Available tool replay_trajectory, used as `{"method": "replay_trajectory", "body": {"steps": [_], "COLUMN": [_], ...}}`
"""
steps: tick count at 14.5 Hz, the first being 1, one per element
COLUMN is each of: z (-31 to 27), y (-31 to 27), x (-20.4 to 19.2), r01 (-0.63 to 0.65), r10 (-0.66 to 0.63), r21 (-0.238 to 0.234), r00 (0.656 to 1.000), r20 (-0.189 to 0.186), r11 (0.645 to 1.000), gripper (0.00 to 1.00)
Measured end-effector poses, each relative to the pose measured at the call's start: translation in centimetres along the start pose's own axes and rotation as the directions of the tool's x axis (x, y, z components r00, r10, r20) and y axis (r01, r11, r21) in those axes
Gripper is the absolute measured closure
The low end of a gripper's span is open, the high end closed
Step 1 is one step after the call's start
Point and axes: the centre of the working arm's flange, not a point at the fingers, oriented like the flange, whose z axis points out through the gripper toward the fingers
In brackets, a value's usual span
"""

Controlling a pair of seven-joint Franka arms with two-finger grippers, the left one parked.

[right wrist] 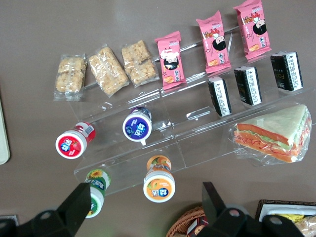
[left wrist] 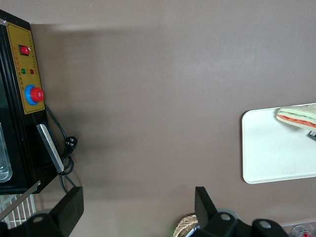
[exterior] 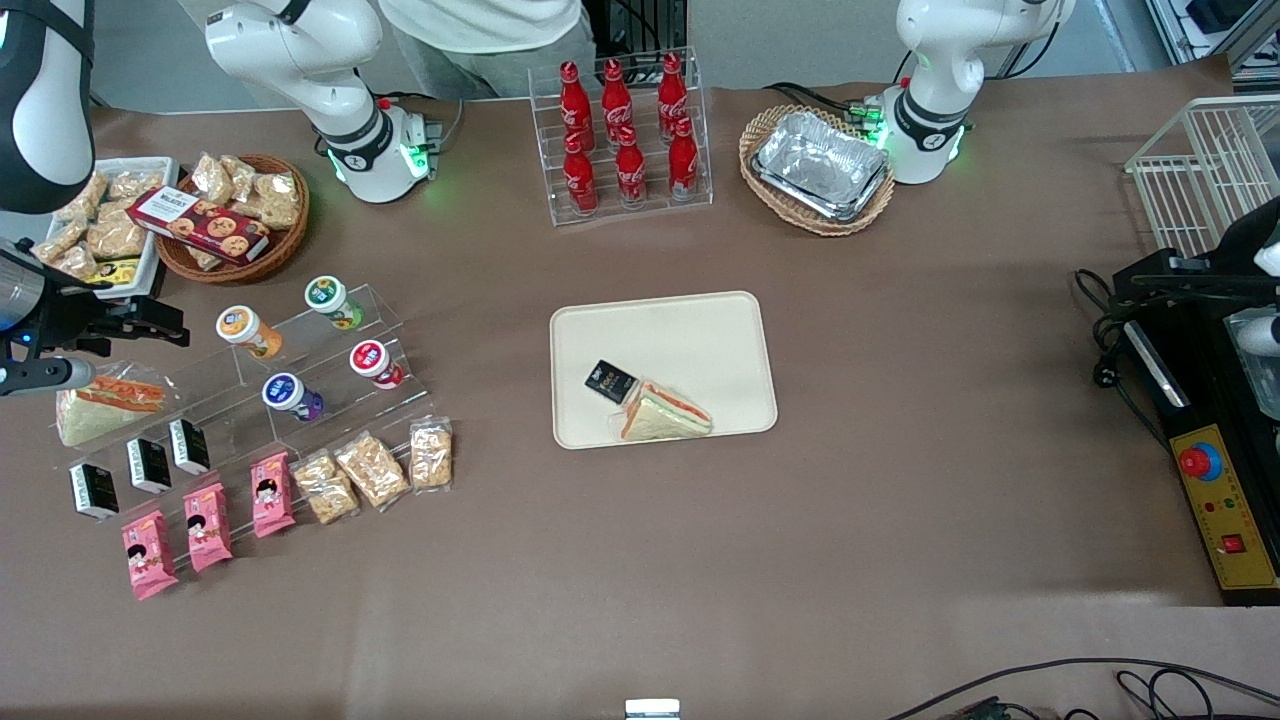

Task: Place green gum on tray
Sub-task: 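Move the right gripper over the green gum bottle on the acrylic stand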

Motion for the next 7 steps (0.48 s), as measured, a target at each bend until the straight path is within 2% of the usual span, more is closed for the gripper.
{"method": "replay_trajectory", "body": {"steps": [5, 7], "z": [0.3, 0.51], "y": [-0.2, -0.66], "x": [0.11, 0.24], "r01": [0.003, 0.004], "r10": [-0.003, -0.004], "r21": [0.001, 0.033], "r00": [1.0, 1.0], "r20": [0.008, 0.008], "r11": [1.0, 0.999], "gripper": [0.0, 0.0]}}
